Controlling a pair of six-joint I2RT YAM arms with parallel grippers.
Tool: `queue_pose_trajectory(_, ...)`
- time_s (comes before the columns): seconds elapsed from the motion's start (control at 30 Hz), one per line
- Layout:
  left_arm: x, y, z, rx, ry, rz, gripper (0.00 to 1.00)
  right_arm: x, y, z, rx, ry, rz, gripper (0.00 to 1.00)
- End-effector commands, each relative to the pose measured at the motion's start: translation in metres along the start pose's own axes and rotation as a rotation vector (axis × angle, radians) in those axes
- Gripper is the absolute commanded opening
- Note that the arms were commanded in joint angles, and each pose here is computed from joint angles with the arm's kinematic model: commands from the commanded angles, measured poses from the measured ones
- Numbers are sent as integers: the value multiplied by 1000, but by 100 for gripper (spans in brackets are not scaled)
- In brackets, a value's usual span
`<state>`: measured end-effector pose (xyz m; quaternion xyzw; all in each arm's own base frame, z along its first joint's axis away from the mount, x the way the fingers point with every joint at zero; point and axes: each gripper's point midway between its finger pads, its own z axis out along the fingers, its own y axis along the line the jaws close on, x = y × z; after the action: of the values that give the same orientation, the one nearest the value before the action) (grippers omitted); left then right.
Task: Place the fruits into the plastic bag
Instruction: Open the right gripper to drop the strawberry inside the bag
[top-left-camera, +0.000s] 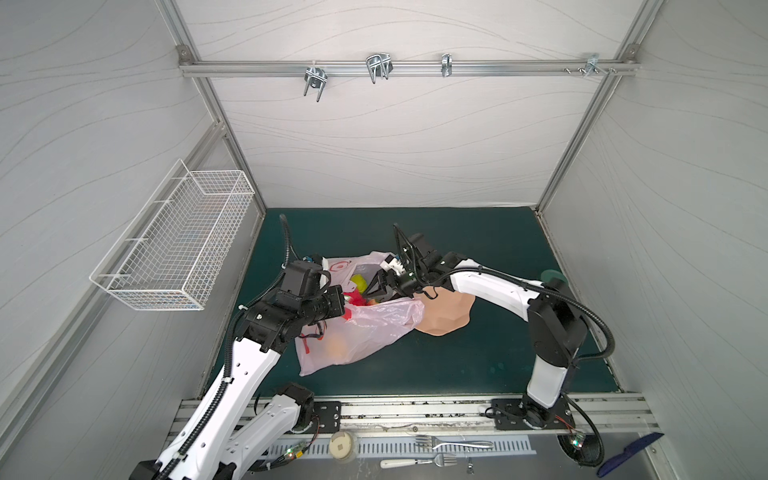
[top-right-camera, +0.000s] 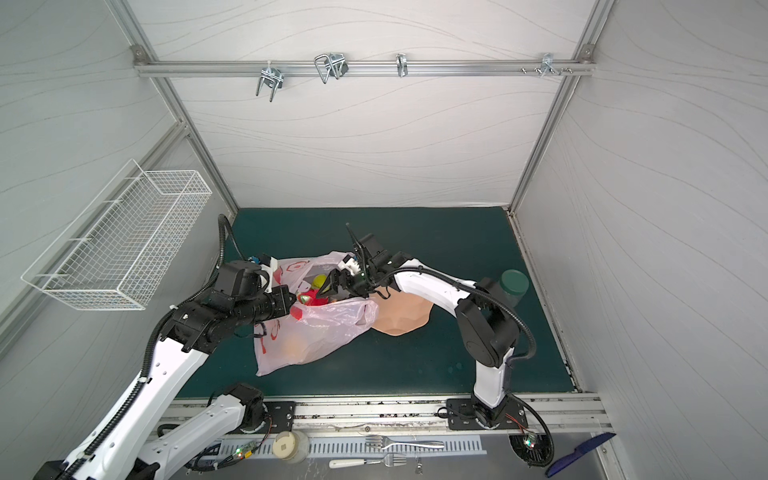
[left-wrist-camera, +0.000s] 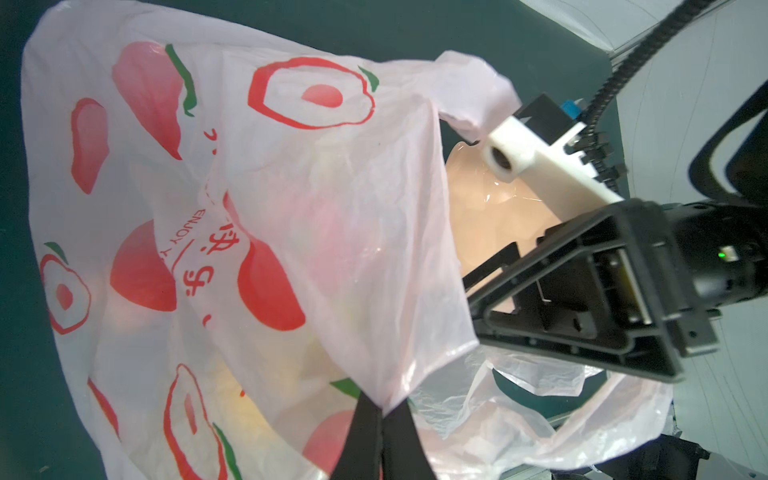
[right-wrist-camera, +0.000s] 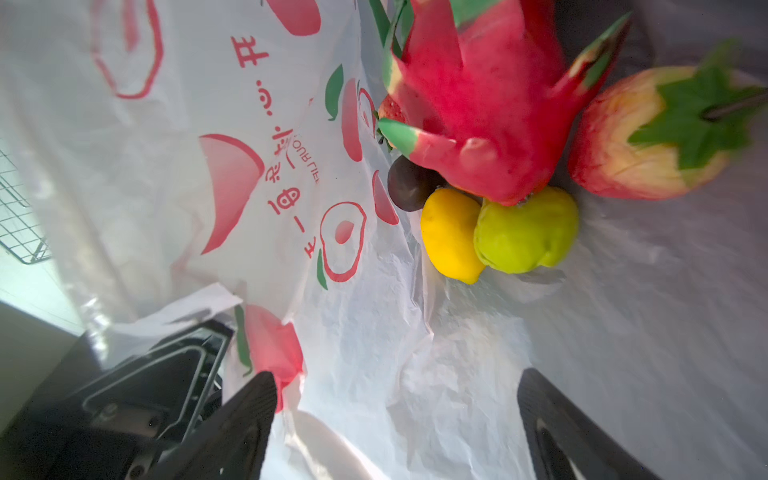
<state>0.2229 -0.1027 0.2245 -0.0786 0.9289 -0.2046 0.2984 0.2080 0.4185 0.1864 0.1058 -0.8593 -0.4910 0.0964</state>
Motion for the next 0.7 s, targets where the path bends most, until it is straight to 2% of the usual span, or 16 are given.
queue_pose_trajectory(0.0, -7, -4, -9, 9, -32, 3, 0, 5, -5, -26, 93, -45, -79, 94)
queue_pose_trajectory(0.17, -8, -15, -10, 61, -22, 15, 0, -4, -12, -64, 211, -159, -232, 99)
queue_pose_trajectory(0.27, -14, -21, -18, 73, -32, 50, 33, -10, -10, -87, 239, -235, -345, 99)
queue_pose_trajectory(0.37, -27, -26, -32, 67, -75, 83, 53, -21, -22, -111, 322, -321, -440, 99)
queue_pose_trajectory(0.5, -47, -41, -51, 87, -118, 124, 66, -37, -40, -125, 430, -377, -609, 99)
queue_pose_trajectory(0.67, -70, -78, -69, 182, -135, 223, 70, -56, -59, -115, 461, -331, -830, 99)
